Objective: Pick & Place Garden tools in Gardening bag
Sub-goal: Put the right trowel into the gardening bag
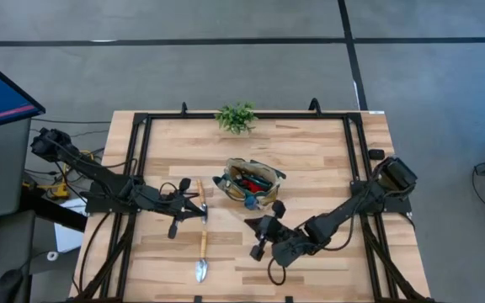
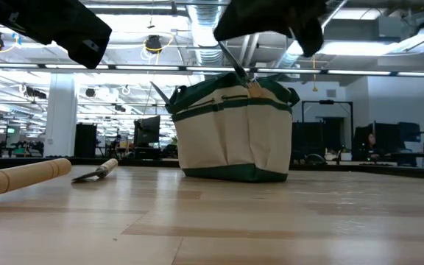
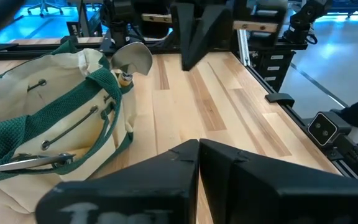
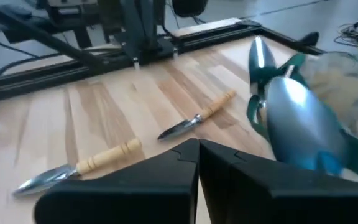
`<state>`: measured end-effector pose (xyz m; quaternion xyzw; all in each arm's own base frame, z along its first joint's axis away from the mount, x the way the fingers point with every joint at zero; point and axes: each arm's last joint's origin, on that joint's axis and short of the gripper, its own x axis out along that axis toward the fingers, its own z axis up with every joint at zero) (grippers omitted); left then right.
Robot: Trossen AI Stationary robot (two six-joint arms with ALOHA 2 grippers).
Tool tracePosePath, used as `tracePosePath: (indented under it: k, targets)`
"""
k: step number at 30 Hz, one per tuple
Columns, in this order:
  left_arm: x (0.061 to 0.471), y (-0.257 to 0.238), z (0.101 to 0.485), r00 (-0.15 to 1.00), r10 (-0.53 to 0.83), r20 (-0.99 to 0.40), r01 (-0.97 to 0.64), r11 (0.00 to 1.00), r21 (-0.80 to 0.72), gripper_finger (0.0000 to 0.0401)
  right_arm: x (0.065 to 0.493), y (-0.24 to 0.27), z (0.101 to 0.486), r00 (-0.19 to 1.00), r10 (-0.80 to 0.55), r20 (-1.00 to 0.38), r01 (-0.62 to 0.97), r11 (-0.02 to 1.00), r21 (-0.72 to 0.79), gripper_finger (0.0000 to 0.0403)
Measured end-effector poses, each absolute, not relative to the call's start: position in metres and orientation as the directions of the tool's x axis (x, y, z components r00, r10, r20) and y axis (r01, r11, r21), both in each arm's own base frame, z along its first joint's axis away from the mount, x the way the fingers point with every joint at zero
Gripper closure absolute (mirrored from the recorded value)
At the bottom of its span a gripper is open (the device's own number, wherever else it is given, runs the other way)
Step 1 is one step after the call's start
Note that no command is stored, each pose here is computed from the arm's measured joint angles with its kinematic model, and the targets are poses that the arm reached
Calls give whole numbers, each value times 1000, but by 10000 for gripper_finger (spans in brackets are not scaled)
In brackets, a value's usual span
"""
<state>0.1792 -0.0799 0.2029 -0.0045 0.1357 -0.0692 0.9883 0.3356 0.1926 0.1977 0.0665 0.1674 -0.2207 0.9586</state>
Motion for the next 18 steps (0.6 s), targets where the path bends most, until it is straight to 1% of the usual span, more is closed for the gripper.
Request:
tracePosePath:
  k: [4, 10, 18]
  targets:
    - [179, -80, 203, 954, -137, -268, 135, 990, -28, 399, 342, 189, 189, 832, -413, -371, 454, 891, 24, 402]
    - [179, -80, 203, 954, -138, -268, 135, 990, -28, 399, 346, 182, 191, 812, -475, -339, 509, 861, 12, 402]
    - [179, -80, 203, 954, -137, -268, 135, 990, -28, 399, 342, 185, 193, 784, -554, -278, 571, 821, -26, 403]
